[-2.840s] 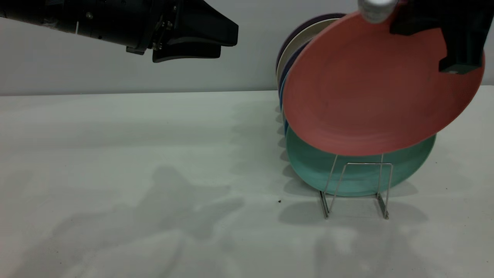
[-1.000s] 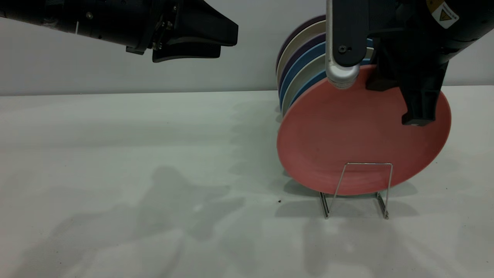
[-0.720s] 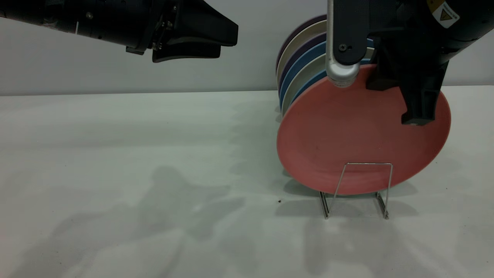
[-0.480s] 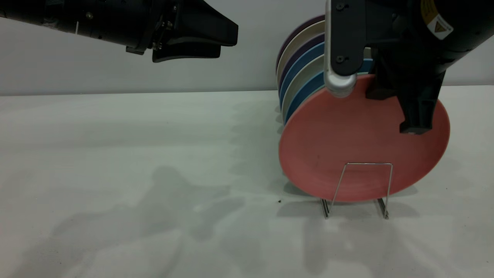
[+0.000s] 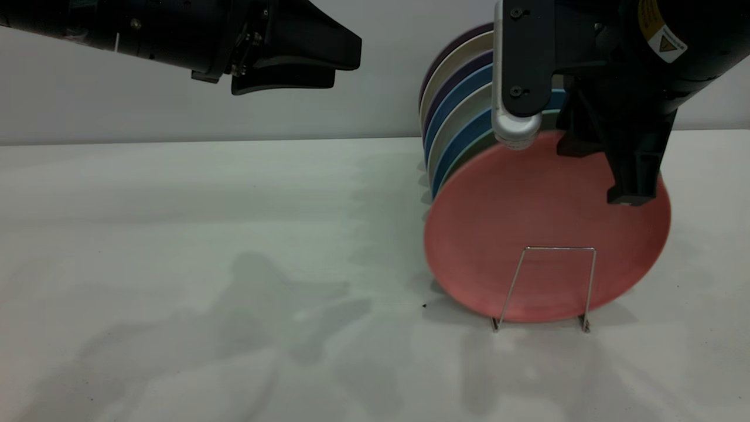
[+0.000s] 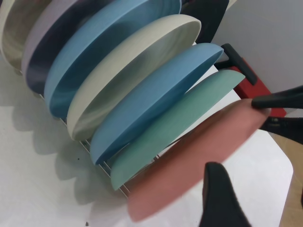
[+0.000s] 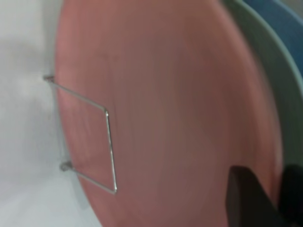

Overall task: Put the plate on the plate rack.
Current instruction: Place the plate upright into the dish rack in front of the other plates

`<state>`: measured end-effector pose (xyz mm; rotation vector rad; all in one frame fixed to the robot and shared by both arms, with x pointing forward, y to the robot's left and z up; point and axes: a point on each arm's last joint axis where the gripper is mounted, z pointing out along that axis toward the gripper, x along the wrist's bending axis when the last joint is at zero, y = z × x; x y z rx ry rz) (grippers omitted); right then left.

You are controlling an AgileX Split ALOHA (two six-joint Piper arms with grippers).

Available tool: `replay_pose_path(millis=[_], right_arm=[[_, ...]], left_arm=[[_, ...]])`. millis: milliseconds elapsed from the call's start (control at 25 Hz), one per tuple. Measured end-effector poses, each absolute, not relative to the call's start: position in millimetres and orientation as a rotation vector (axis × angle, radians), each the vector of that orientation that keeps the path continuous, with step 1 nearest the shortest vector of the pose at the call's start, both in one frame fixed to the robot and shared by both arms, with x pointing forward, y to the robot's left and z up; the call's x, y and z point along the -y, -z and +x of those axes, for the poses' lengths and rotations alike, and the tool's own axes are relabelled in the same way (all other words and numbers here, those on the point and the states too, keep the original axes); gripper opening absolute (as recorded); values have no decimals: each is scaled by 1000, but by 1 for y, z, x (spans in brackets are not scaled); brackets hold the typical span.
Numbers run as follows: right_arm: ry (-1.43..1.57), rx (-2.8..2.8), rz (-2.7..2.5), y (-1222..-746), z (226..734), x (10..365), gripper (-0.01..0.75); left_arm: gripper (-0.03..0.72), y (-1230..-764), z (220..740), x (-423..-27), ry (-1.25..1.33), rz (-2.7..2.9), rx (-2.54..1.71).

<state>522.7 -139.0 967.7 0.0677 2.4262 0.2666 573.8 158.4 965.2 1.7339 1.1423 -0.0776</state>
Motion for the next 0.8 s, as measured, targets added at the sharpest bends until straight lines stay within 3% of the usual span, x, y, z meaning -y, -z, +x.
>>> replay_pose_path(millis=[200,480,800], right_arm=[[-252,-2430,73,-967,523,140,280],[-203,-2422,103,-976,520,146,292],[-289,-2343,285,-1019,503,160,292]], left_arm=[[445,-965,574,-158,78,1734,-1142],[445,-966,574,-158,77,1734,-1142],[445,-982,569,-161,15,1760,-1096]])
